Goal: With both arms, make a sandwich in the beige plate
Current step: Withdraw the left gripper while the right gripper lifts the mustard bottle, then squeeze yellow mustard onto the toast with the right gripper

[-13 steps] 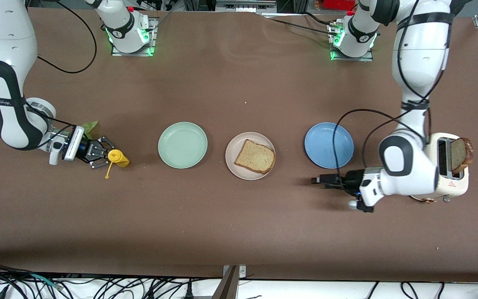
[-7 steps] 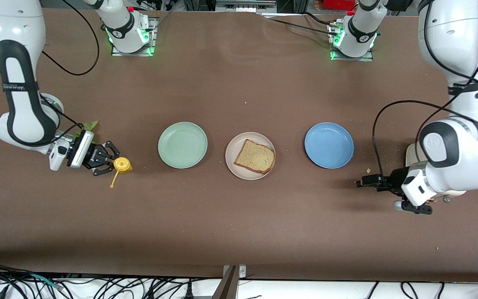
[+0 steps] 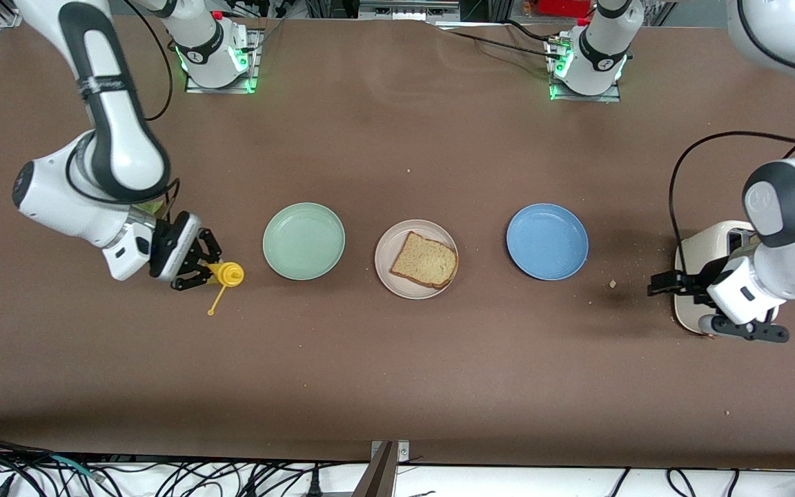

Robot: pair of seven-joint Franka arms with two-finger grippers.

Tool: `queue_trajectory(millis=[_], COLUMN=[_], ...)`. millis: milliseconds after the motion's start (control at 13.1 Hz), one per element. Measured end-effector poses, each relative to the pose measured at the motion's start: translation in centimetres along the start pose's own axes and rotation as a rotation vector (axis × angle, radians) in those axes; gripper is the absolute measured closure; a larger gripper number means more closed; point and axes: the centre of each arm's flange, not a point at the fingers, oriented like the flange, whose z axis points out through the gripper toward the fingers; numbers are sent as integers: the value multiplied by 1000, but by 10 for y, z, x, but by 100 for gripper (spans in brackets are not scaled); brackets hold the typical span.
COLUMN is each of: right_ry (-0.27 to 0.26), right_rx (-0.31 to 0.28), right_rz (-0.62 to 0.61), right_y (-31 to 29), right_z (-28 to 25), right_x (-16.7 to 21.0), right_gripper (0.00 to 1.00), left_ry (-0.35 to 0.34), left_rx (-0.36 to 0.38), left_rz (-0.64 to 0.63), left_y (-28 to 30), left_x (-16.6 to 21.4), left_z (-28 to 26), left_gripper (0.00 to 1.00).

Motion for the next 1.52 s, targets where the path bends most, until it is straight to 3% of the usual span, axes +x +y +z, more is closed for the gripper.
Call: queue_trajectory(millis=[381,533,838,1143,1523], right_ry=[-230,-293,-422,-682,-869], right_rx=[-99,-152,-227,-297,-457], right_rz=[-26,-31,-91,-143,-183], right_y=[-46,-69,-118,-172,-234], right_z=[16,24,53,93,171], right_x=[96,132,182,238,254], right_gripper=[93,93,93,93,93], left_ry=[-32,-39,-28,-32,-27], left_rx=[17,46,31,24,27], left_rz=[-20,-17,-24,-20,-27], left_y=[3,1,3,10,10], left_x=[-26,-38,-58,-68,-73], left_z=[-53,-77,-116,-148,-173], left_gripper=[0,0,0,0,0])
